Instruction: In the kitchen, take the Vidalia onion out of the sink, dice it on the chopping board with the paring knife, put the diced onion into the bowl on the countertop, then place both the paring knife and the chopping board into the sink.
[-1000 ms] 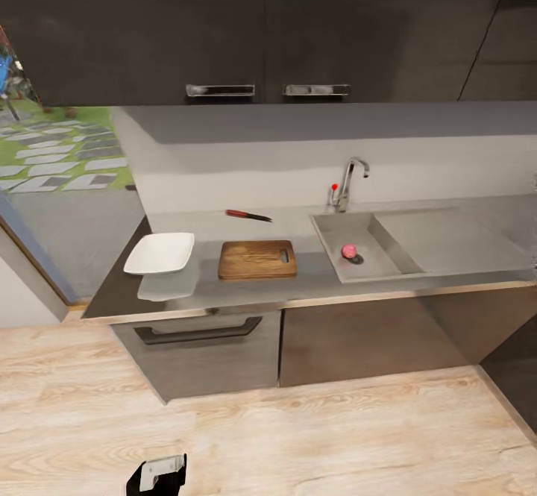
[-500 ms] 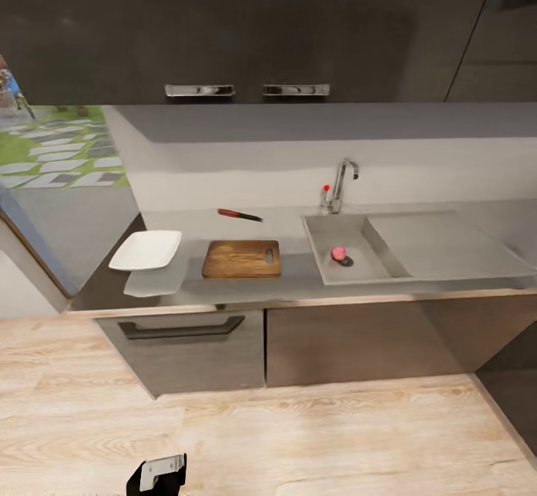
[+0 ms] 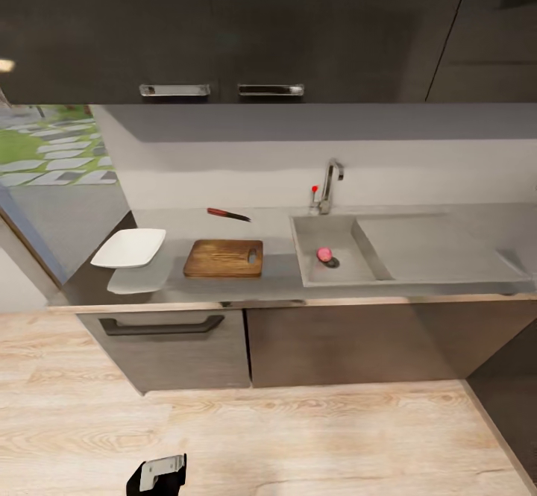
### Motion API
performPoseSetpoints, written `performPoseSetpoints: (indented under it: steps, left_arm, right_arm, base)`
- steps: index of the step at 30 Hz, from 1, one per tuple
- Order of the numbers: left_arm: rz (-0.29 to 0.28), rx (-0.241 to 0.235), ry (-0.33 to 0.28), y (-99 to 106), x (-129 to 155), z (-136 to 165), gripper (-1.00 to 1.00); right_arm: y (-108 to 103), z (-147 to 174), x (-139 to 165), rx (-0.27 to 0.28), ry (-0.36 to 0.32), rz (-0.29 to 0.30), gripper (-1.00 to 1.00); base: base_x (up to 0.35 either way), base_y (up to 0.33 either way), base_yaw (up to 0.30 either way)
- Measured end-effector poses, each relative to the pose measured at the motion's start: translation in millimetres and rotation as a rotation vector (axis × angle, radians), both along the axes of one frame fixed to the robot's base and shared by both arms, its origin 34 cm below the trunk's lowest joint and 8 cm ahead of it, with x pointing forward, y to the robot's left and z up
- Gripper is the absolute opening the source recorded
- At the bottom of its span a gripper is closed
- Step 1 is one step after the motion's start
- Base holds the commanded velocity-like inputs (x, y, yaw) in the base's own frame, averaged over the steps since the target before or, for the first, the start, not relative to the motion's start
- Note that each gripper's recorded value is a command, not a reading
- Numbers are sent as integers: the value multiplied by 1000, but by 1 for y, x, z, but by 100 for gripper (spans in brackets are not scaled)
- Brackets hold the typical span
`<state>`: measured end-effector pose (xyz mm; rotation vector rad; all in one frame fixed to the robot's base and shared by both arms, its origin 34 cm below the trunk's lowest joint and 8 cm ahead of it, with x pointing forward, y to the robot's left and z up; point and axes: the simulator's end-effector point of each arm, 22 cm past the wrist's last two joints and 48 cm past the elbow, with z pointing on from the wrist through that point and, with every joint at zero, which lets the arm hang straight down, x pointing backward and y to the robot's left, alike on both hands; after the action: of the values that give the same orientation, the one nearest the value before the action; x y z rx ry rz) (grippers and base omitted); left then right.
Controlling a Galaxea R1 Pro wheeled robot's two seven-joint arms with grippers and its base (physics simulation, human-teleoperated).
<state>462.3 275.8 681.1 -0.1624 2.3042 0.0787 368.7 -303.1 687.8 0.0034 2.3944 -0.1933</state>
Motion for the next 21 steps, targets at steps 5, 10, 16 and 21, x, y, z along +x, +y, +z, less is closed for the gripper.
performPoseSetpoints:
  steps: [5, 10, 16, 21]
  left_arm:
    - [0, 0, 0, 0, 0, 0, 100]
    - [0, 0, 0, 0, 0, 0, 100]
    - [0, 0, 0, 0, 0, 0, 100]
    - [0, 0, 0, 0, 0, 0, 100]
  right_arm:
    - [0, 0, 0, 0, 0, 0, 100]
    - [0, 0, 0, 0, 0, 0, 100]
    - [0, 0, 0, 0, 1, 0, 100]
    - [0, 0, 0, 0, 1, 0, 100]
  base:
    - [0, -271, 1]
    - [0, -271, 0]
    - [0, -271, 0]
    - [0, -271, 0]
